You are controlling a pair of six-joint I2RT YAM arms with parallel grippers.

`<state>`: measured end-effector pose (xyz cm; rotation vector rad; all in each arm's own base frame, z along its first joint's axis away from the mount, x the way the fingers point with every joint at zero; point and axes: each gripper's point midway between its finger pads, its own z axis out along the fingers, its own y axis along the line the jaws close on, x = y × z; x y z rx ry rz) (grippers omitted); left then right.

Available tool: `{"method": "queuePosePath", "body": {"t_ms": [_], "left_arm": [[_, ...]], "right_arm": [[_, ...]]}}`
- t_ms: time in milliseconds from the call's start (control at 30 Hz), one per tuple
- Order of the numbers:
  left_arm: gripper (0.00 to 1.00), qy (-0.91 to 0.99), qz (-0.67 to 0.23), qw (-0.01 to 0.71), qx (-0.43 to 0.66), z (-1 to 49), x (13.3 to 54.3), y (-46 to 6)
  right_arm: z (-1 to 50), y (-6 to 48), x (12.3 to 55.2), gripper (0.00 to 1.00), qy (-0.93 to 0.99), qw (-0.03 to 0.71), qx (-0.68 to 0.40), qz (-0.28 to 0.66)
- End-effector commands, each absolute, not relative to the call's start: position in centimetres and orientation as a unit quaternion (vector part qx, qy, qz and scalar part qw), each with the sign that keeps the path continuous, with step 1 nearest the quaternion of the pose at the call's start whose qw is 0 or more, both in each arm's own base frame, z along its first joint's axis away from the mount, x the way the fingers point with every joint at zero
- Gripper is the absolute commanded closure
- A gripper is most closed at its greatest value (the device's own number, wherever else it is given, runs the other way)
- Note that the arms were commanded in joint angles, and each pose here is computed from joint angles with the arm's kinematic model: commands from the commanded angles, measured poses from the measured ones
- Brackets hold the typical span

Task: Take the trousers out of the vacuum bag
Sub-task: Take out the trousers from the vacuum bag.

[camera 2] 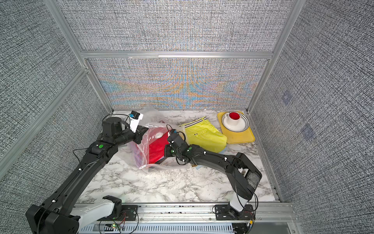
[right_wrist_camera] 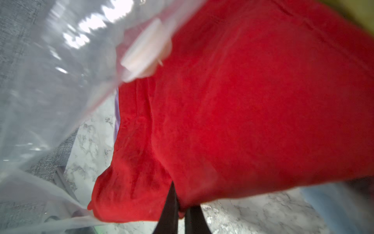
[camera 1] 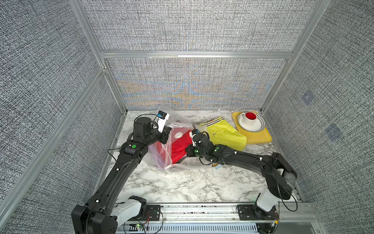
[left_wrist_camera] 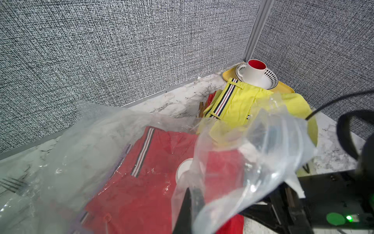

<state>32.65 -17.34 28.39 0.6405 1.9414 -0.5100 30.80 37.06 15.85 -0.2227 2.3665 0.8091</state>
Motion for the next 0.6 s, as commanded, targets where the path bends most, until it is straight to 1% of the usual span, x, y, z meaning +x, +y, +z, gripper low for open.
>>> {"method": "queuePosePath", "body": {"t_ms": [0,133,400,567], "left_arm": [[1.00,0.798,-0.198,0.502,0.269,27.7,33.0,-17.2],[1.00,0.800,-0.198,0.500,0.265,26.9,33.4,-17.2],[1.00,0.796,-0.193,0.512,0.261,27.6,33.7,-17.1],[1.00,0.788,-0.202,0.517,0.266,28.0,33.3,-17.3]], "right_arm": [[18.0,35.9,31.3,1.00,0.892,0.342,-0.100,0.277],[19.1,35.1,30.0,1.00,0.892,0.340,-0.103,0.281],[14.9,34.3,27.3,1.00,0.909,0.300,-0.076,0.280],[13.1,34.6,26.6,1.00,0.913,0.287,-0.051,0.286]]}}
